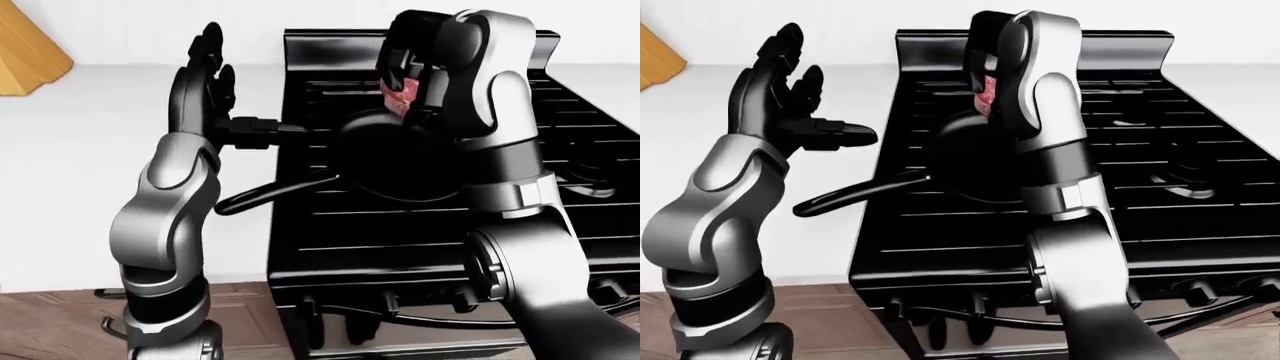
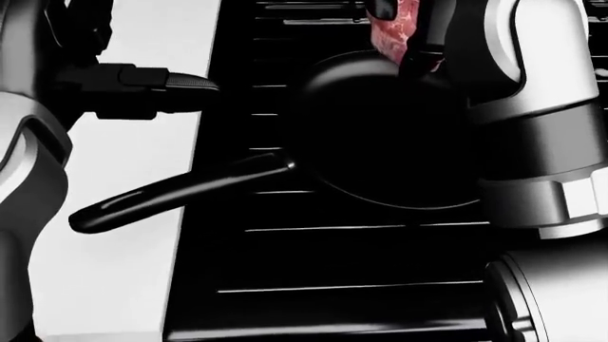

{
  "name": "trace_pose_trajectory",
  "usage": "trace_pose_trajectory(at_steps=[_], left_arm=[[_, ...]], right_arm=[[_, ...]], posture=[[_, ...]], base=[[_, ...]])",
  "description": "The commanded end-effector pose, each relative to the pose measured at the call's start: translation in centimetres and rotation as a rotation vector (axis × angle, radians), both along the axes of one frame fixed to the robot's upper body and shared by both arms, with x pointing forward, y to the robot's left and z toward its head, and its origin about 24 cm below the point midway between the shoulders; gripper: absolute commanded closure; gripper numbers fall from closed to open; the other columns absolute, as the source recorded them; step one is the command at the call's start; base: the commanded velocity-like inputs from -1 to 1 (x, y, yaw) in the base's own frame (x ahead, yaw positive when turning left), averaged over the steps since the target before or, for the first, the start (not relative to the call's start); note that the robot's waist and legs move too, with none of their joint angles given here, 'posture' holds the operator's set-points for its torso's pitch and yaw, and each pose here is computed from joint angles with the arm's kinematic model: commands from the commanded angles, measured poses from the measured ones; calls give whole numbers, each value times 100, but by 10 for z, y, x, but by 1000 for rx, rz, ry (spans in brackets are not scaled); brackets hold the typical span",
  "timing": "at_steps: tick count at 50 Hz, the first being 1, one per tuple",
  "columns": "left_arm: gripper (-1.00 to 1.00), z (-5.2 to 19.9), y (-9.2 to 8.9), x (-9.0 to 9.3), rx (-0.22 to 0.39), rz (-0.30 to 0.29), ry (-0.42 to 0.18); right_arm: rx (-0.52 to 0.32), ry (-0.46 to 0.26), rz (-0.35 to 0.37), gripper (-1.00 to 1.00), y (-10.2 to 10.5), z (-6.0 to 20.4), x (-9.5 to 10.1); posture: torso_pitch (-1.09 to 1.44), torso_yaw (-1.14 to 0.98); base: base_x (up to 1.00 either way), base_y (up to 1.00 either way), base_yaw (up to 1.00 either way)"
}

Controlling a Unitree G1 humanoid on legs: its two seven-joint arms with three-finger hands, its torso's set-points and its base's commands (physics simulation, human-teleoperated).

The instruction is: Pick the steak from the plate and place it in the pan.

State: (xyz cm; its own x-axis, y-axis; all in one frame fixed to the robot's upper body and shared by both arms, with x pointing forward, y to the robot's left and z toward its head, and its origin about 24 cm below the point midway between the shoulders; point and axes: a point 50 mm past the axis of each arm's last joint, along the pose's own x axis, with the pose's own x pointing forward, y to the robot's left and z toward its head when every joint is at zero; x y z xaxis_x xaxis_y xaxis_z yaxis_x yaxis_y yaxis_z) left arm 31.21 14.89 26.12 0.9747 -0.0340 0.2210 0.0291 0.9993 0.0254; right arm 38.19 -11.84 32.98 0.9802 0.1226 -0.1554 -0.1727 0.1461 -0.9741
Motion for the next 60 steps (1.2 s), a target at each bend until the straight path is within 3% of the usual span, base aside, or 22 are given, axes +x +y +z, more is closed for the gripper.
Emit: trace_pose_trajectory(at_steps=[1,17,28,49,60], left_arm=[[-100,17,-1,-6,-2,-7,-90],[-100,16,-1,-6,0,-5,-90],[-100,20,-1,-8,5,-2,-99],[-100,28,10,-9,21,40,-111],[-100,25,11,-9,22,40,-111]], right_arm=[[3,-106,-3,100,-1,25,-9],[13,-119,23,100,5,25,-10],[24,-136,86,100,24,31,-20],[37,-124,160,100,52,26,-20],[18,-98,212,100,66,22,-42]], posture=[[0,0],[0,0],[0,0],[0,0],[0,0]], base=[[0,0,0],[0,0,0],[0,0,0],[0,0,0],[0,0,0]])
